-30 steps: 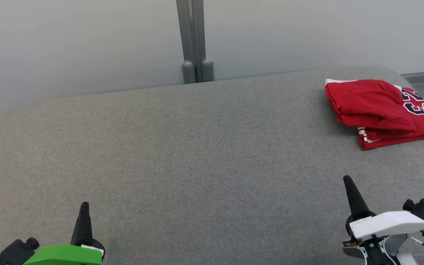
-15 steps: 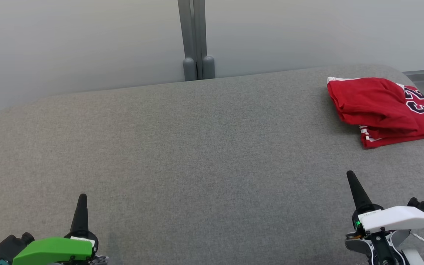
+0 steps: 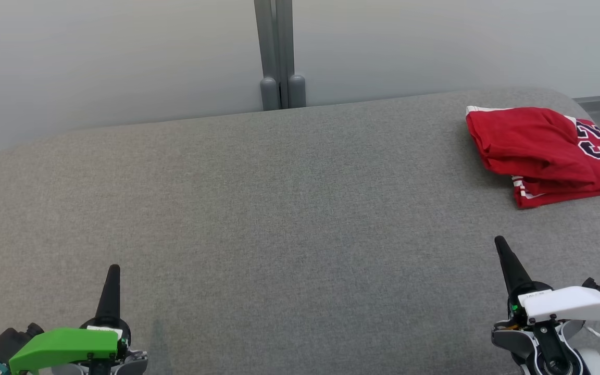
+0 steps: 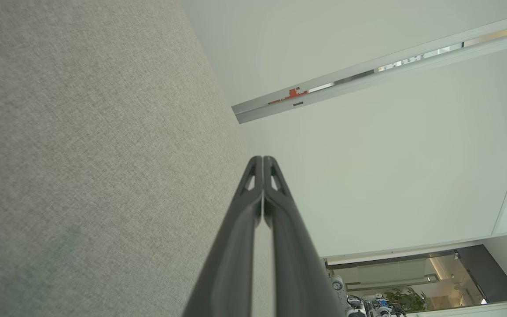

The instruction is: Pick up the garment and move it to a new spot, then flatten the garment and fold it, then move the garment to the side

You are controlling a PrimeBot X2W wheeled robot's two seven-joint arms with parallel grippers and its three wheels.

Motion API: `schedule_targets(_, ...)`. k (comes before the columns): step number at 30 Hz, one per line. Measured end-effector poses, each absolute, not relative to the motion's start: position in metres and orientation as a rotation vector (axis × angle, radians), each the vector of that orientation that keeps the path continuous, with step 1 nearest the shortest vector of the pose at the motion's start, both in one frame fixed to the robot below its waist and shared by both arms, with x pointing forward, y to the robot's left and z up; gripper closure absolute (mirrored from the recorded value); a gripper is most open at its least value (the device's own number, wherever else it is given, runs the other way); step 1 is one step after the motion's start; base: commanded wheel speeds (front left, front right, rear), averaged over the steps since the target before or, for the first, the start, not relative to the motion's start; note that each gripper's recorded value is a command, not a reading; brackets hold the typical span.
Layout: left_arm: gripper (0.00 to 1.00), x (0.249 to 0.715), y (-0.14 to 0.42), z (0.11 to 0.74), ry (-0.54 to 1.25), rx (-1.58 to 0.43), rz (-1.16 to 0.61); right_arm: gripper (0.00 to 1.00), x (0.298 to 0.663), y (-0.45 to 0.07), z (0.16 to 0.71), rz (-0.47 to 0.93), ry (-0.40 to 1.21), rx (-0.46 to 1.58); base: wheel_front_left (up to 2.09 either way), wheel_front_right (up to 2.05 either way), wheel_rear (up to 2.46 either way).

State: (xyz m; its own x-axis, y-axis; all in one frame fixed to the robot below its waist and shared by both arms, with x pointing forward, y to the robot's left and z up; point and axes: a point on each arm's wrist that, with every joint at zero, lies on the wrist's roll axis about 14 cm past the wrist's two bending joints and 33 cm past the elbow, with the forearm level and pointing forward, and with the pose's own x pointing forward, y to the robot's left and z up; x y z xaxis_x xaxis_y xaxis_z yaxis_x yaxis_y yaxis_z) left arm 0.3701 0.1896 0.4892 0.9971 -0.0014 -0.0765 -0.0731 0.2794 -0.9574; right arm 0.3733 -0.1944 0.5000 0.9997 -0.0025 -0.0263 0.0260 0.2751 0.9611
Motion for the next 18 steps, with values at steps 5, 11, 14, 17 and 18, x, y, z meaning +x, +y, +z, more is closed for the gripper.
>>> schedule_targets(5, 1.0, 0.3726, 0.1913, 0.4909, 0.06, -1.328, 0.047, 1.0, 0.3754, -0.1957, 0.501, -0.019, 0.018, 1.333, 0.0, 0.0, 0.0)
schedule_targets(11, 1.0, 0.3757, 0.1926, 0.4934, 0.052, -1.377, 0.038, 1.0, 0.3775, -0.1966, 0.5014, -0.018, 0.018, 1.38, 0.0, 0.0, 0.0)
schedule_targets(14, 1.0, 0.377, 0.1937, 0.4942, 0.047, -1.401, 0.038, 1.0, 0.3787, -0.1972, 0.5018, -0.018, 0.016, 1.403, 0.0, 0.0, 0.0)
schedule_targets(17, 1.0, 0.378, 0.1942, 0.4951, 0.044, -1.426, 0.035, 1.0, 0.3798, -0.1977, 0.5021, -0.017, 0.015, 1.423, 0.0, 0.0, 0.0)
schedule_targets(18, 1.0, 0.3784, 0.1946, 0.4954, 0.042, -1.433, 0.034, 1.0, 0.3804, -0.1977, 0.5024, -0.016, 0.015, 1.432, 0.0, 0.0, 0.0)
